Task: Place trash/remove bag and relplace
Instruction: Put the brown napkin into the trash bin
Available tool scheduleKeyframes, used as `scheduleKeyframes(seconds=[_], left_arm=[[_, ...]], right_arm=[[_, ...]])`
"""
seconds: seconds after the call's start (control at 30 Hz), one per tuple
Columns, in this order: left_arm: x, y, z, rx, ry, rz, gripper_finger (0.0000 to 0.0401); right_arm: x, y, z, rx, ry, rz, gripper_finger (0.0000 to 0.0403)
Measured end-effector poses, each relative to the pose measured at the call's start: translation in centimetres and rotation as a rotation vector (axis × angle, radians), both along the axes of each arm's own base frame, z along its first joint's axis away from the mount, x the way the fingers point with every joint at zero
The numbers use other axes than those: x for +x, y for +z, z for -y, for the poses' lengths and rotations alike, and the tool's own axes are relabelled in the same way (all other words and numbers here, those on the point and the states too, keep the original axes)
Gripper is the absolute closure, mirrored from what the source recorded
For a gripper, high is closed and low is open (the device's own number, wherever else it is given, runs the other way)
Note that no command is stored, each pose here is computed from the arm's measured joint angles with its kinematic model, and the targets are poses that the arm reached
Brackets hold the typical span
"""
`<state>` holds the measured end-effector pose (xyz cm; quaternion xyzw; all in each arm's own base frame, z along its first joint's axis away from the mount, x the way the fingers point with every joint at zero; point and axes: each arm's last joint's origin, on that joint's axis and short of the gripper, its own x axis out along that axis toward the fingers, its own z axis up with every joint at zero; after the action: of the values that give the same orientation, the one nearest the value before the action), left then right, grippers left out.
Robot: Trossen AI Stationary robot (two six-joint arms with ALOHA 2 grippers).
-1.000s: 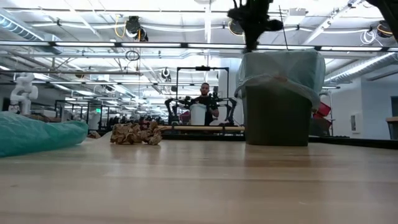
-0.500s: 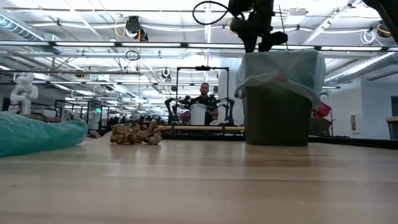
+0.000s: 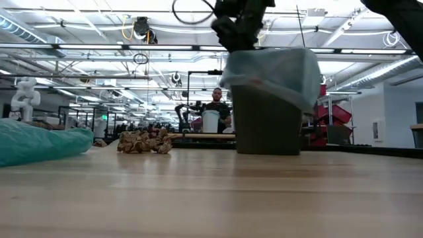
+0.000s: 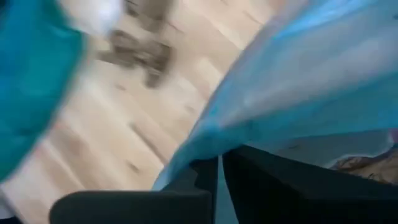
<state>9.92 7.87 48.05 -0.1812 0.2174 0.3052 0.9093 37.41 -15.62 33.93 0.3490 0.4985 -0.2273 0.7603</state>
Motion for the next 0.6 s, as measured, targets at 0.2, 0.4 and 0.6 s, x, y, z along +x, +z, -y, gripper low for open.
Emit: scheduleKeyframes(seconds=[0.2, 0.4, 0.6], left_arm=[[-0.1, 0.0, 0.1, 0.000, 0.001, 0.003, 0.0401], [-0.2, 0.0, 0.1, 0.000, 0.002, 0.004, 0.0401], [-0.4, 0.3, 0.3, 0.019, 0.002, 0.026, 0.0401]], right_arm=[[0.1, 1.2, -0.5, -0.027, 0.027, 0.037, 0.0384], [-0.8, 4.0, -0.2, -0.203, -0.002, 0.031, 0.0352], [-1.3, 8.4, -0.3, -0.354, 0.099, 0.277, 0.0284]])
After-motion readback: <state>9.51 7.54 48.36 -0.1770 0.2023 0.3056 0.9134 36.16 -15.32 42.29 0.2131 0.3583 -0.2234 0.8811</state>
